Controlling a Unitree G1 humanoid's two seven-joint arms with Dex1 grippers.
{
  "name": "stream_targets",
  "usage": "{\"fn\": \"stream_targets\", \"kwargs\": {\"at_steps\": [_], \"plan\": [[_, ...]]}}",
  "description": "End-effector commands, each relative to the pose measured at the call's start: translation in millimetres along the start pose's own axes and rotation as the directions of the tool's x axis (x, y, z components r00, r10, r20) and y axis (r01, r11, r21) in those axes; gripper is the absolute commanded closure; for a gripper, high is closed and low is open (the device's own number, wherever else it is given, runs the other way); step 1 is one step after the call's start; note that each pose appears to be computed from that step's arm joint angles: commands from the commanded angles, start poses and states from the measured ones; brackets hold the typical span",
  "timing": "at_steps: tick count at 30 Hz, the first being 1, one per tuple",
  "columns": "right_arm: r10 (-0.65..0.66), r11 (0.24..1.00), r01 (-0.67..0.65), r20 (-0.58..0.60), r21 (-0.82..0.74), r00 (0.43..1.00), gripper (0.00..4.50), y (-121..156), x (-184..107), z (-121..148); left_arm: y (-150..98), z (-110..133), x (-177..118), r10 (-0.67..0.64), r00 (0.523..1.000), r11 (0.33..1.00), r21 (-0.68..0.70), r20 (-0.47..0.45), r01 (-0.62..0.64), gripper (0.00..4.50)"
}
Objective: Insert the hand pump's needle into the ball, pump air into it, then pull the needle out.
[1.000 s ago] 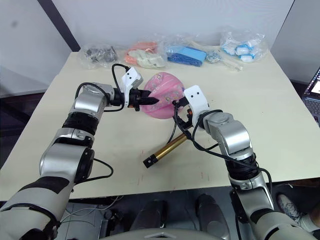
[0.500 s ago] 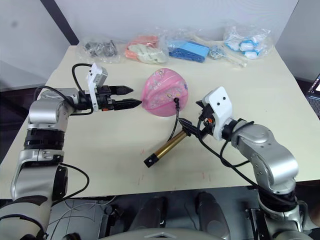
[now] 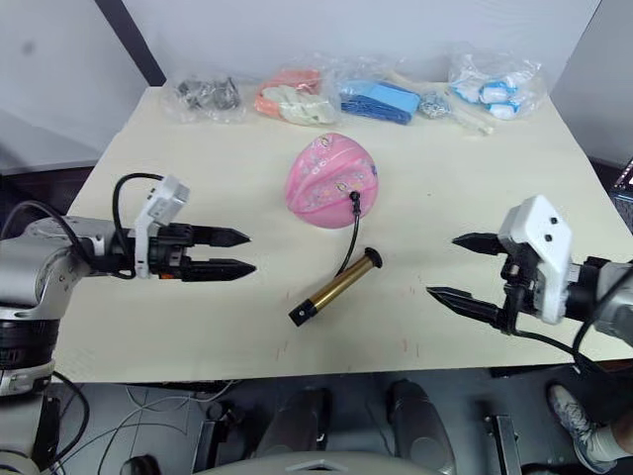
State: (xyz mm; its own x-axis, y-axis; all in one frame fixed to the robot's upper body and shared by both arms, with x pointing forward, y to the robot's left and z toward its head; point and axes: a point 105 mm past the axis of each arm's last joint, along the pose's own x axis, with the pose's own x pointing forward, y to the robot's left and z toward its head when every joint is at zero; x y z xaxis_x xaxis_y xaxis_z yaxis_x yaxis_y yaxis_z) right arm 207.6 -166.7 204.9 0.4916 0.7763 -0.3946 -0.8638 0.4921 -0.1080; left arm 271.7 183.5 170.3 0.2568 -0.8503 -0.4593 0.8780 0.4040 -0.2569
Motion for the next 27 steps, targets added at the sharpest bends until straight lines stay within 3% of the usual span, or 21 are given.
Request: {"fn": "stream_targets", "kwargs": {"at_steps": [1,4,14,27], "plan": [[0.016,0.998,-0.015,0.015,-0.053,1.0,0.0,7.6,-11.4,9.6,-17.6,-3.2,24.0,-0.034,0.997,0.998,-0.049,-0.065,0.031,0.02],[0.021,0.999,-0.02,0.013,-0.049,1.0,0.0,10.5,-14.1,10.0,-17.1,1.7,42.9,-0.022,0.999,0.996,-0.089,-0.045,0.018,0.02],[0.002,0.999,-0.001,0.017,-0.05,1.0,0.0,11.0,-12.4,13.9,-9.5,8.2,106.1,-0.005,0.994,1.0,-0.026,-0.106,0.003,0.02],[-0.031,0.998,0.032,0.022,-0.048,0.999,0.0,11.2,-5.7,15.3,1.8,10.5,145.8,-0.024,0.99,0.998,0.047,-0.137,0.03,0.02]]}}
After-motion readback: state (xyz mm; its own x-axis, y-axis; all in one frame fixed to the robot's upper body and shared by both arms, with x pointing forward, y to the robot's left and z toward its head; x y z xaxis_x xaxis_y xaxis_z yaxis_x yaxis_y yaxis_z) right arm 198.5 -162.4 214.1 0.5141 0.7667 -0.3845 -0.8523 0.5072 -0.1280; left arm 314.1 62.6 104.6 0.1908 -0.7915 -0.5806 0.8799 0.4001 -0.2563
